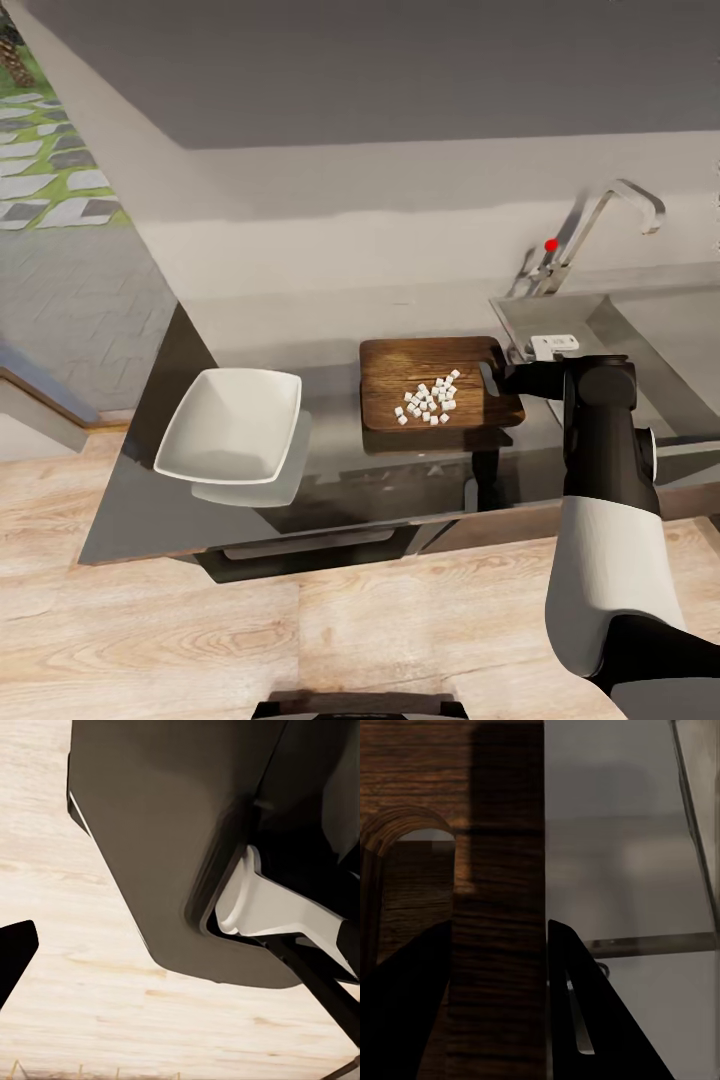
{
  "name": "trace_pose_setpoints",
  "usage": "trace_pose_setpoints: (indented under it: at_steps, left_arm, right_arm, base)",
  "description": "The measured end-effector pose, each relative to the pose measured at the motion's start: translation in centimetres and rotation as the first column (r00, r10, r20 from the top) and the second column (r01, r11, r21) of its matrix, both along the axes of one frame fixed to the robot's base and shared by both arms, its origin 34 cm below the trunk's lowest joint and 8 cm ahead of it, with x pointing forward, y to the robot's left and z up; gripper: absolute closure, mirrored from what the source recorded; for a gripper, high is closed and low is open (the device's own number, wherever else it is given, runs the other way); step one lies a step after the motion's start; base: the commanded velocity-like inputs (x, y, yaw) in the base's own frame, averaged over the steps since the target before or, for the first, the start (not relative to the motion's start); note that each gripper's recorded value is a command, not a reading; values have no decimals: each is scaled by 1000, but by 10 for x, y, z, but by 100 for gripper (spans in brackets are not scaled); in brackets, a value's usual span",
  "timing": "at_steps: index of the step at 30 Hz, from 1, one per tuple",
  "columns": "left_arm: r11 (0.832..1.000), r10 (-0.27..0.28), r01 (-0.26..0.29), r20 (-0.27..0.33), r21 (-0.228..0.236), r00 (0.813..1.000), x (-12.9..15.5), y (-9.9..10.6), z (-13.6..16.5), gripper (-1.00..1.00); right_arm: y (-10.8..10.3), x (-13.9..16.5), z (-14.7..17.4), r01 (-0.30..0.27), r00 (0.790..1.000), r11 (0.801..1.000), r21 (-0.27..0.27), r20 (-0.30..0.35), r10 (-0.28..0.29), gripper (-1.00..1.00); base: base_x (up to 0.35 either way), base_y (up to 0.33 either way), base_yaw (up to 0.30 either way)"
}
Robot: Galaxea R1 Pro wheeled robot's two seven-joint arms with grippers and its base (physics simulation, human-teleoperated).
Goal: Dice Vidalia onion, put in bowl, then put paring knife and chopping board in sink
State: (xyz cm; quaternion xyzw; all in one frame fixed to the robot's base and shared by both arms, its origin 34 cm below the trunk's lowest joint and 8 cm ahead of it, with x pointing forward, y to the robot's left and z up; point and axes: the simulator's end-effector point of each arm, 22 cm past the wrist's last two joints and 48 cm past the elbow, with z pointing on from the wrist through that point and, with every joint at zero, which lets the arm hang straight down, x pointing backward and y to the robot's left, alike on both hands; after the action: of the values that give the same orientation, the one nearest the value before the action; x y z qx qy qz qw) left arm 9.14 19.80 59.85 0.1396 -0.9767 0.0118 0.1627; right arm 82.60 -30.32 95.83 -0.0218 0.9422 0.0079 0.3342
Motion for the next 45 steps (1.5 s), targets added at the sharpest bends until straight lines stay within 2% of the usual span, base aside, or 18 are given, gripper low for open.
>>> trace_pose_setpoints:
  at_steps: [45]
  left_arm:
    - [1000,0,0,24,0,1000,9,0,0,-100]
  right_arm:
    - [0,1,18,0,1000,1000,-1,26,0,100]
  base:
    - [0,0,0]
